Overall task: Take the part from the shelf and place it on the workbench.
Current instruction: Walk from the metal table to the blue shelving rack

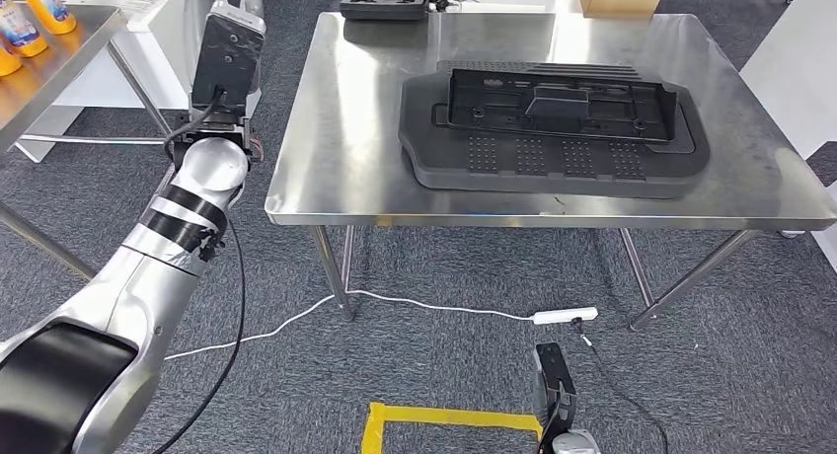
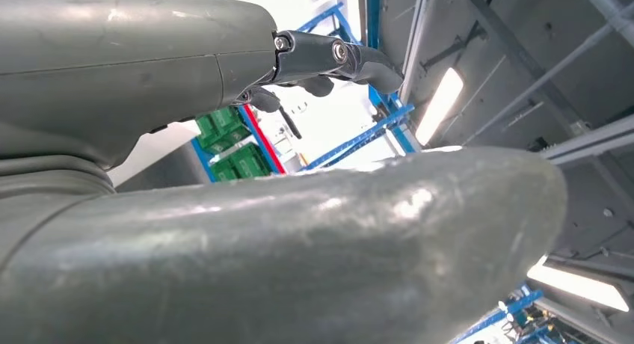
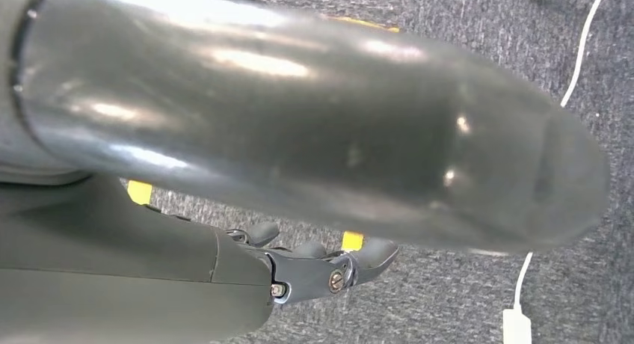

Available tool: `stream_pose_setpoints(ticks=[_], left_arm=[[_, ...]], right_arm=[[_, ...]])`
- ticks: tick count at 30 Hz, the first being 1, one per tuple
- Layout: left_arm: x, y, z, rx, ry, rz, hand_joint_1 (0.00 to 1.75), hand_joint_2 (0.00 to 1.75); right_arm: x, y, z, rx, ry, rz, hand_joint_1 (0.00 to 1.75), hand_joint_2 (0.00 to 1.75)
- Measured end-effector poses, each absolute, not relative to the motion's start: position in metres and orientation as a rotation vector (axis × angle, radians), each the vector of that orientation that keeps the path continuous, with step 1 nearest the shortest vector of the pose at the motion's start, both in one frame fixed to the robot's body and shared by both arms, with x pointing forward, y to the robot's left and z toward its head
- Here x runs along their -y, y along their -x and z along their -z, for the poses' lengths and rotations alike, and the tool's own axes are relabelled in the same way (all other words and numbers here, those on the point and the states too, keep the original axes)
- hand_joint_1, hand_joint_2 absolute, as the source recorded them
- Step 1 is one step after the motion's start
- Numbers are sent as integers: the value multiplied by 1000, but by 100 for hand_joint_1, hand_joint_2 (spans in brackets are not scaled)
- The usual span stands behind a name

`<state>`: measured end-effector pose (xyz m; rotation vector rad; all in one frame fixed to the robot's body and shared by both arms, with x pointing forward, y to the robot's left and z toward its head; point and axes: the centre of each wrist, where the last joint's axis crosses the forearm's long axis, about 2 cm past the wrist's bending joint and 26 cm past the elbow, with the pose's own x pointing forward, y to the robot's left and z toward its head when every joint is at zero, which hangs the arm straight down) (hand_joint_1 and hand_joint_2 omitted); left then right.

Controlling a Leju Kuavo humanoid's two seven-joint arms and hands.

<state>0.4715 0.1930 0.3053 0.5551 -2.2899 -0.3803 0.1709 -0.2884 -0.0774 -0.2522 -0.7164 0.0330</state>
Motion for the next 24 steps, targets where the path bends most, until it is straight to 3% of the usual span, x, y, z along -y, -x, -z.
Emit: stream_pose_setpoints(ticks=[24], left_arm=[[-193,-473,-309,2298,-558,378,0,0]], right_arm=[[289,-171,77,727,246,-60,0,0]])
